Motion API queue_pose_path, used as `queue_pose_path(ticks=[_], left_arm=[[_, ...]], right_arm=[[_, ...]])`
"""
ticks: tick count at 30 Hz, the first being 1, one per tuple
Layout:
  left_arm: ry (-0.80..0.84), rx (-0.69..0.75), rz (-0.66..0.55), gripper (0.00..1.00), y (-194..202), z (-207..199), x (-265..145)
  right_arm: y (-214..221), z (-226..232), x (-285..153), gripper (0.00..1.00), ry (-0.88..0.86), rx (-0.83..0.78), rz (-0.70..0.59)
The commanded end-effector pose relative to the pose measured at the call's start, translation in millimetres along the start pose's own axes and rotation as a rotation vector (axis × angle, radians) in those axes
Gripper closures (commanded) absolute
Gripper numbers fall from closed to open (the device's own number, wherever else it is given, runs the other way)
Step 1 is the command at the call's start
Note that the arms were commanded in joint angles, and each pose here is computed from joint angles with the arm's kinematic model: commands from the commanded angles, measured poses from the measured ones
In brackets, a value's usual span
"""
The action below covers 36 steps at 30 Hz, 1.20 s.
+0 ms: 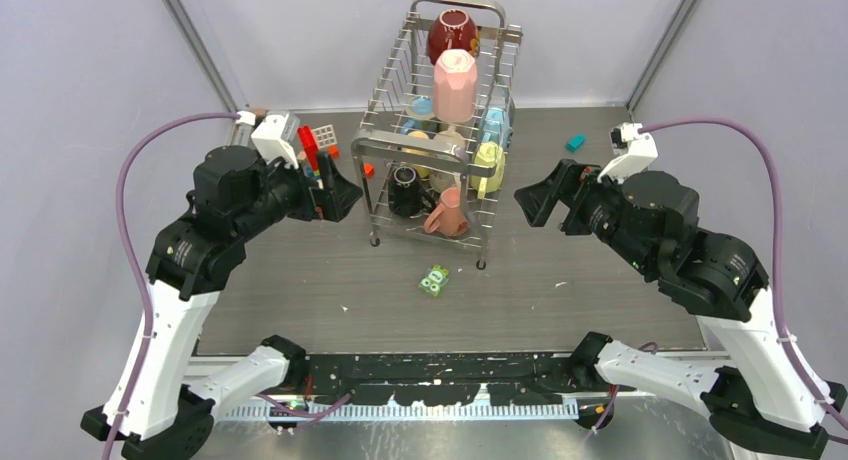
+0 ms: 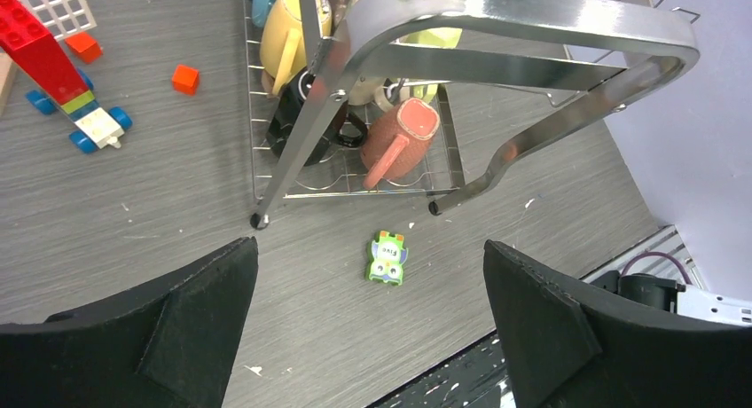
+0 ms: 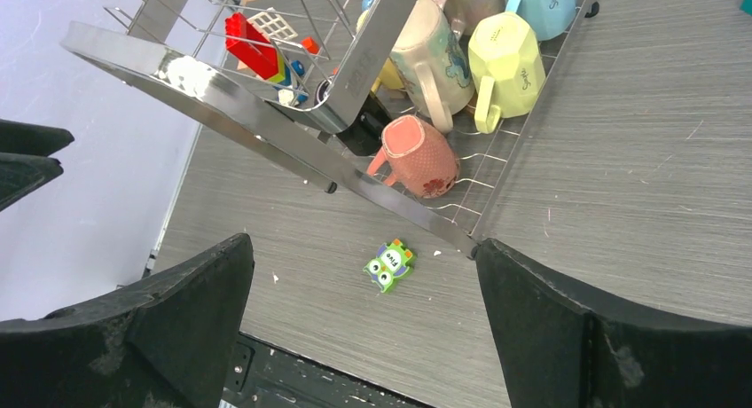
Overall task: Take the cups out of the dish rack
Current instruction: Unload the cup from the dish rack.
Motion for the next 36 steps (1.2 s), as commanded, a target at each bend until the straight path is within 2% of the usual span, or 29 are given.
queue_pose_path(ticks=[1,12,23,30,36], left_arm=[[-0.018,0.016,-0.046,0.00,-2,3,-6],[-0.090,0.025,-0.016,0.00,5,12,-12],[-0.075,0.032,-0.004,0.00,7,11,-13],[-0.054,0.035,0.014,0.00,8,9,-12],[-0.044,0.045,0.027,0.00,8,8,-15]], right_arm=[[-10,8,10,0.00,0.002,0.023,-0.034],[-18,15,24,0.00,0.036,-0.007,-0.001],[-67,31,36,0.00,0.085,-0.062,-0.086],[-94,52,69,0.00,0.109,-0.156,-0.090],[-120,71,102,0.00,0.099,-0.233,-0.160]])
Point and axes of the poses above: each gripper's point midway between its finger pads, its own x axis out along the fingers, its own z axis along the line the jaws close on, y = z × x, the point moved 7 cm from there along -x, back along the fingers, and after that the axes turned 8 degrees about -x, right-handed, at the moved point
